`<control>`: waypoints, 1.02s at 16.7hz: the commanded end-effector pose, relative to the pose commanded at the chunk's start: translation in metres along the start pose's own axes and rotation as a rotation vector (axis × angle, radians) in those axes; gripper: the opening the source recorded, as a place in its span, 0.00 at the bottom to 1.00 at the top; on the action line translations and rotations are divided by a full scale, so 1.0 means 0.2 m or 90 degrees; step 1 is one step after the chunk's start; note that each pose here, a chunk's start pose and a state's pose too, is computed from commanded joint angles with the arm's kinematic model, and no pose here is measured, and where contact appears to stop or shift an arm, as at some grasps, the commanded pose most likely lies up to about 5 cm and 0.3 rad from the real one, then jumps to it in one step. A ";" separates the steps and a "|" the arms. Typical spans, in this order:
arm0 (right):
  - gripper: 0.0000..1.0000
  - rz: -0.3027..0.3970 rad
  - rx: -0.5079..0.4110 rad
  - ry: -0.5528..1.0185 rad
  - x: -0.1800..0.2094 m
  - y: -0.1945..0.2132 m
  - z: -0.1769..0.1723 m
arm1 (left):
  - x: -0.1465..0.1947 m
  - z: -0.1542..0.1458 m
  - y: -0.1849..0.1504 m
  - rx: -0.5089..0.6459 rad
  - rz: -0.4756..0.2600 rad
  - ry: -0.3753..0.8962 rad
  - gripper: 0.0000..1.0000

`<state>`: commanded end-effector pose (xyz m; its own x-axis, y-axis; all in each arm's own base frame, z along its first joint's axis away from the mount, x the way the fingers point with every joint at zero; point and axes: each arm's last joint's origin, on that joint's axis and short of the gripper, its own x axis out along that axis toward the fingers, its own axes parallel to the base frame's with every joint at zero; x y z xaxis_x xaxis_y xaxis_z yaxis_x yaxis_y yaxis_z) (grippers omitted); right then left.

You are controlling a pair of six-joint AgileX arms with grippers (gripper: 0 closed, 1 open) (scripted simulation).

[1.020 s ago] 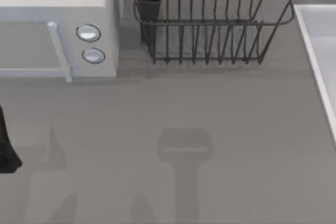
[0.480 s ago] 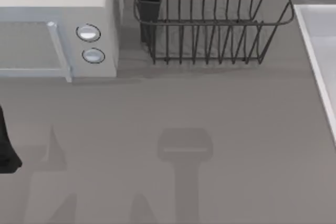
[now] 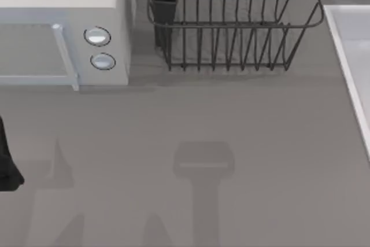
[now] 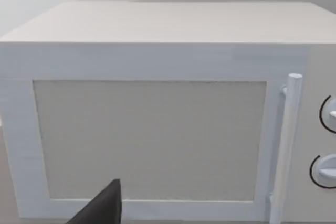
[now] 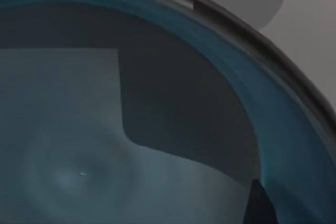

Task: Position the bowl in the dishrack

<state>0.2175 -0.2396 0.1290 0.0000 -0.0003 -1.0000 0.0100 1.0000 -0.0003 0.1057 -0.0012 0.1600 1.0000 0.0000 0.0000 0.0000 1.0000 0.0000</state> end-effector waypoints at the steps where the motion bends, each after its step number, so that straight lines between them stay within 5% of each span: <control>1: 0.00 0.000 0.000 0.000 0.00 0.00 0.00 | 0.00 0.00 0.00 0.000 0.000 0.000 1.00; 9: 0.00 -0.001 0.000 -0.001 -0.05 -0.02 0.01 | 0.00 0.00 0.00 0.000 0.000 0.000 1.00; 17: 0.00 0.015 -0.002 0.014 -0.62 -0.08 0.06 | 0.00 0.00 0.00 0.000 0.000 0.000 1.00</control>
<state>0.2291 -0.2553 0.2536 -0.0213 0.0237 -0.9995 0.0069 0.9997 0.0235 0.1057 -0.0012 0.1600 1.0000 0.0000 0.0000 0.0000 1.0000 0.0000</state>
